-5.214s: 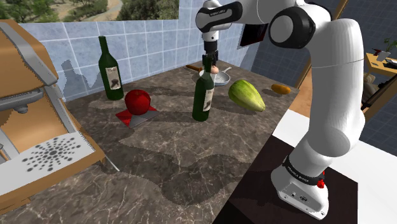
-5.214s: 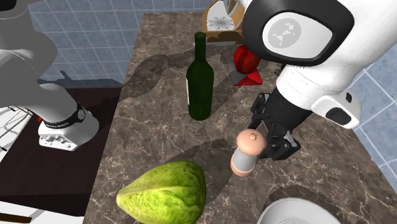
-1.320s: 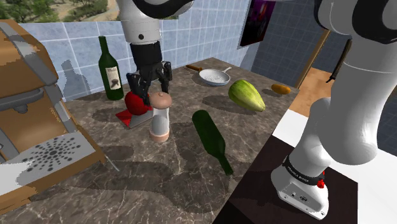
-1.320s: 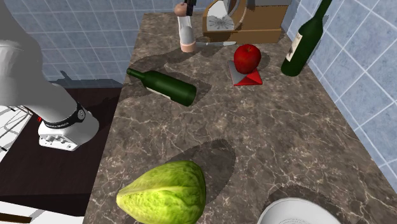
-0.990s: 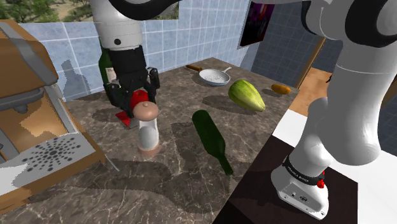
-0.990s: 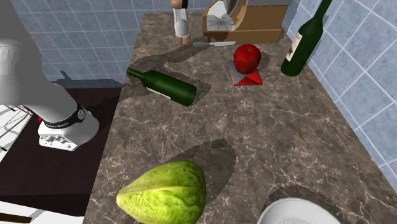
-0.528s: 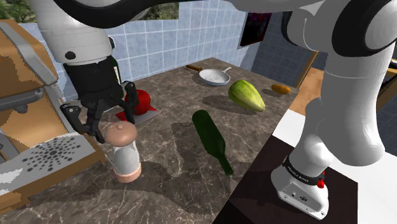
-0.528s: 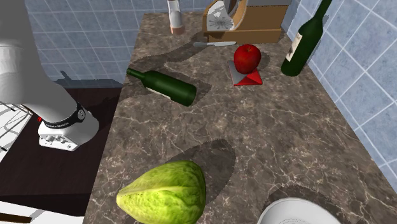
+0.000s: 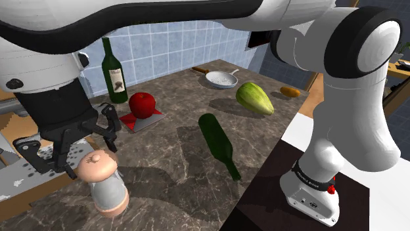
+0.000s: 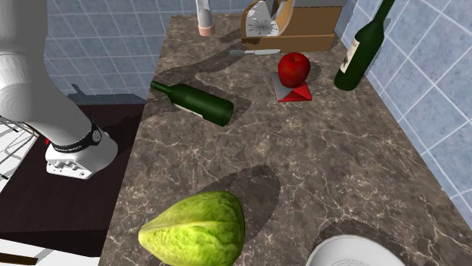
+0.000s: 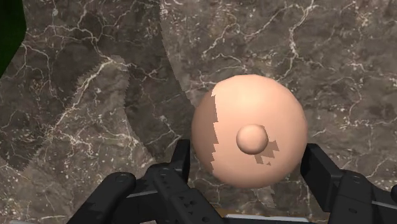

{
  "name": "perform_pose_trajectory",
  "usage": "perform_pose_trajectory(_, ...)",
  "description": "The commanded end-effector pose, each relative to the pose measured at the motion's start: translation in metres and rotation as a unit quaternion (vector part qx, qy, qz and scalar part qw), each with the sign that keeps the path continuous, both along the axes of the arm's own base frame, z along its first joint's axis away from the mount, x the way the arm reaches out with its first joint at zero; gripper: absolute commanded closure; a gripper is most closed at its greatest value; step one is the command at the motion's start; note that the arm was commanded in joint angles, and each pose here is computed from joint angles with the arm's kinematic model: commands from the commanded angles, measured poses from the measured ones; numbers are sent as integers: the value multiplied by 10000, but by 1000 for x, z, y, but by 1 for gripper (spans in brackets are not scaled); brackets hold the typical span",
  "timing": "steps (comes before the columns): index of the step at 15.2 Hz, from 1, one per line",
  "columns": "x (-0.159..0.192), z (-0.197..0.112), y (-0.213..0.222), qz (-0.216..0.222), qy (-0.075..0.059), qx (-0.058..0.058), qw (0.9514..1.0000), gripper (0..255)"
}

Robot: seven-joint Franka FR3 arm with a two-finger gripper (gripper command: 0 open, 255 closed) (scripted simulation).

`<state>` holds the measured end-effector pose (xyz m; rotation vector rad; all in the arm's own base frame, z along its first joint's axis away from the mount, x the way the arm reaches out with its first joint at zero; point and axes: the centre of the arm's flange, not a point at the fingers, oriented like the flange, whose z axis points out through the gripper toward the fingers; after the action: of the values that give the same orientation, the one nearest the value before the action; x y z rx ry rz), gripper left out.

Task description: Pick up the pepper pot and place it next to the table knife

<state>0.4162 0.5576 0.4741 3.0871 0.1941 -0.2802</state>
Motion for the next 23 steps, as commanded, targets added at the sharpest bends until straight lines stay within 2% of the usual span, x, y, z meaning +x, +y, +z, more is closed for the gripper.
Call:
perform_pose_trajectory(1,0,-11,1,-3,-3,2,10000,255)
perform_pose_trajectory(12,0,-69,1,-3,-3,2,10000,255)
perform_pose_trajectory(20,0,-69,1,-3,-3,2,10000,255)
perform_pose_trajectory(21,0,-69,1,-3,-3,2,10000,0)
perform_pose_trajectory(23,0,-69,1,-3,-3,2,10000,0)
